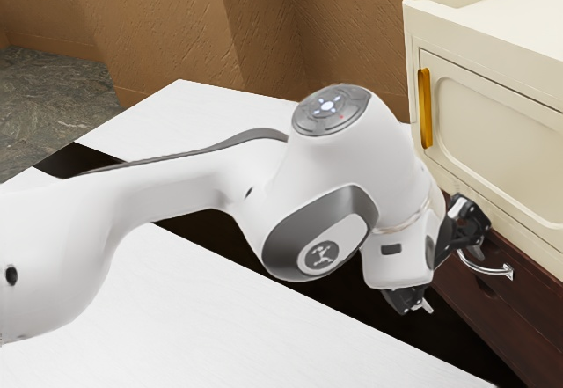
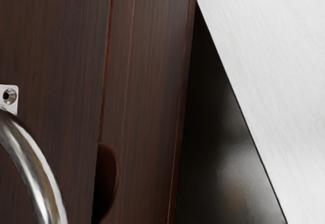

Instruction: Pull the drawer handle with one arm to open the drawer

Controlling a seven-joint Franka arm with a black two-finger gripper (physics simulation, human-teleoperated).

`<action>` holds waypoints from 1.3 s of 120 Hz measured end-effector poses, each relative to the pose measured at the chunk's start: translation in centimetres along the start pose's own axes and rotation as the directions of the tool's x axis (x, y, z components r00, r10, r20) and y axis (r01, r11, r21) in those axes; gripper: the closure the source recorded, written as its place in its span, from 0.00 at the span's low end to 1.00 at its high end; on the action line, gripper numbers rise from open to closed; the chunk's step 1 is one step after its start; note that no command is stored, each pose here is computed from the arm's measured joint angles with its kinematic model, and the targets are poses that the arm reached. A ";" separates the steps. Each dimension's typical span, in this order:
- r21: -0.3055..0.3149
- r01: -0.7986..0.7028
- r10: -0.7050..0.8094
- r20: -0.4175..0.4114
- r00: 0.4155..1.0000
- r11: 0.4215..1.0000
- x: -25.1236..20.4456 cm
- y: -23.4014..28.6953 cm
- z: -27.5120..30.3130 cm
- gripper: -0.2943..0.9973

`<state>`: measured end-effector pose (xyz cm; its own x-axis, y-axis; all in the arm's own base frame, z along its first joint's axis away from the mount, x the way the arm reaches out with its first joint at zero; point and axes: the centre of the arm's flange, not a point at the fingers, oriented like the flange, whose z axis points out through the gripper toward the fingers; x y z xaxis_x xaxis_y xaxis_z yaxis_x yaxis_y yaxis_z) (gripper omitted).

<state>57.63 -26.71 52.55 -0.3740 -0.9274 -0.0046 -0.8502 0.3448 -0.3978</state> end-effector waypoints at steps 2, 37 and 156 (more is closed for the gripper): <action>-0.001 0.000 0.000 0.000 1.000 1.000 0.0 0.0 0.1 0.19; 0.012 0.007 -0.007 0.006 1.000 1.000 -0.1 1.1 -2.0 0.40; 0.031 0.092 -0.093 0.040 0.995 0.995 -0.1 12.8 -8.0 0.64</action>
<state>43.81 -21.03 54.83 -0.2777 -0.9607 -0.0043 -0.8692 0.2531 -0.4248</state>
